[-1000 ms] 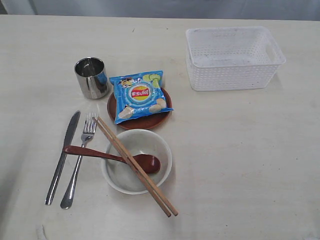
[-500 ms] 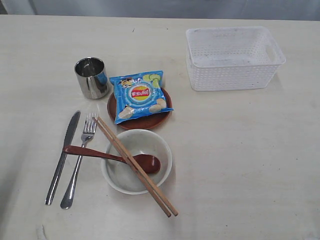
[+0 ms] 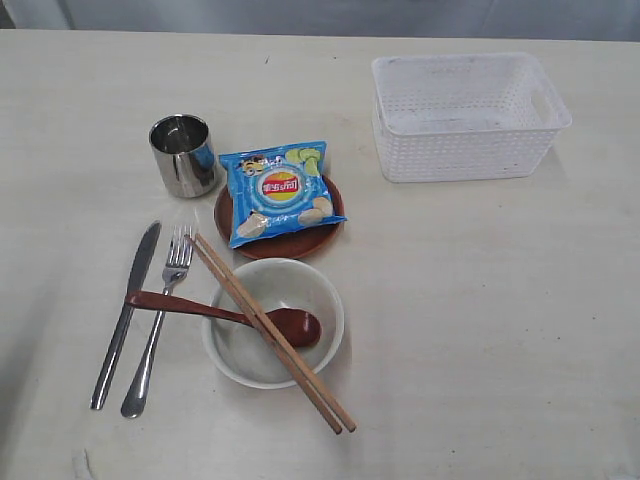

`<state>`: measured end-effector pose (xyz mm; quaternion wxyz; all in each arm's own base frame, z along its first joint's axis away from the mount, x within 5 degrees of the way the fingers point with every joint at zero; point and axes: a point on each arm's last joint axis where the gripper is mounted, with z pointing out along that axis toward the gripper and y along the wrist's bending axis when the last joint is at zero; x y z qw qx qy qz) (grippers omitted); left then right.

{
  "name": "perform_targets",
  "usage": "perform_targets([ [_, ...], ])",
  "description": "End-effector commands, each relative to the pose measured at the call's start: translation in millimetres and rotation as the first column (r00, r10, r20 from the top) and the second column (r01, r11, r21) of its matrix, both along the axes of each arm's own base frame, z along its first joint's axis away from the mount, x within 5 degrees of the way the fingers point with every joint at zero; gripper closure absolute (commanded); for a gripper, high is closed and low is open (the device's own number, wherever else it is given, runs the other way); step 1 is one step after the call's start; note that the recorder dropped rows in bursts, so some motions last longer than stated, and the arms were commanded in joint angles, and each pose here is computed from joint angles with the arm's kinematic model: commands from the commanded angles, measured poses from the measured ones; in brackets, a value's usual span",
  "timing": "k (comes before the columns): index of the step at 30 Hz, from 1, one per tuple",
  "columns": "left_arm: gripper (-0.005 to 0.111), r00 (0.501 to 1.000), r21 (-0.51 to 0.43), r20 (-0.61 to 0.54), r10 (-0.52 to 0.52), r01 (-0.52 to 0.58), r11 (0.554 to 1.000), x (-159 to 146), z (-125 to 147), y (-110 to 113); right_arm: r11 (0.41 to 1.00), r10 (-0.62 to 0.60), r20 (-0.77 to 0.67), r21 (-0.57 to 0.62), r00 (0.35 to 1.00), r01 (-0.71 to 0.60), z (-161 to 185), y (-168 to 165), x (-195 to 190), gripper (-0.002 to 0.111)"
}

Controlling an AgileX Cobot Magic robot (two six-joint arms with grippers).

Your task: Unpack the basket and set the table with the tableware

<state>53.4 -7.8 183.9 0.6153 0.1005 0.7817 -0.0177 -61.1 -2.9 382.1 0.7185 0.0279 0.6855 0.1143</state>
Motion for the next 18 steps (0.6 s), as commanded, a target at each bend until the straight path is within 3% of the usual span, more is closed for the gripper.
perform_targets([
  [1,0.107,1.000,-0.002,0.003,0.002,-0.002,1.000,-0.1,-0.4,0.1,1.000,-0.007,-0.150,-0.023,0.989,0.004,-33.4,2.7,27.5,0.109],
  [11,0.107,1.000,-0.002,0.003,0.002,-0.002,1.000,-0.1,-0.4,0.1,0.999,-0.011,-0.348,-0.040,0.937,-0.003,-87.5,5.4,59.7,0.109],
  [18,0.107,1.000,-0.002,0.003,0.002,-0.002,1.000,-0.1,-0.4,0.1,0.999,-0.011,-0.347,-0.040,0.938,-0.003,-88.2,5.5,60.4,0.109],
])
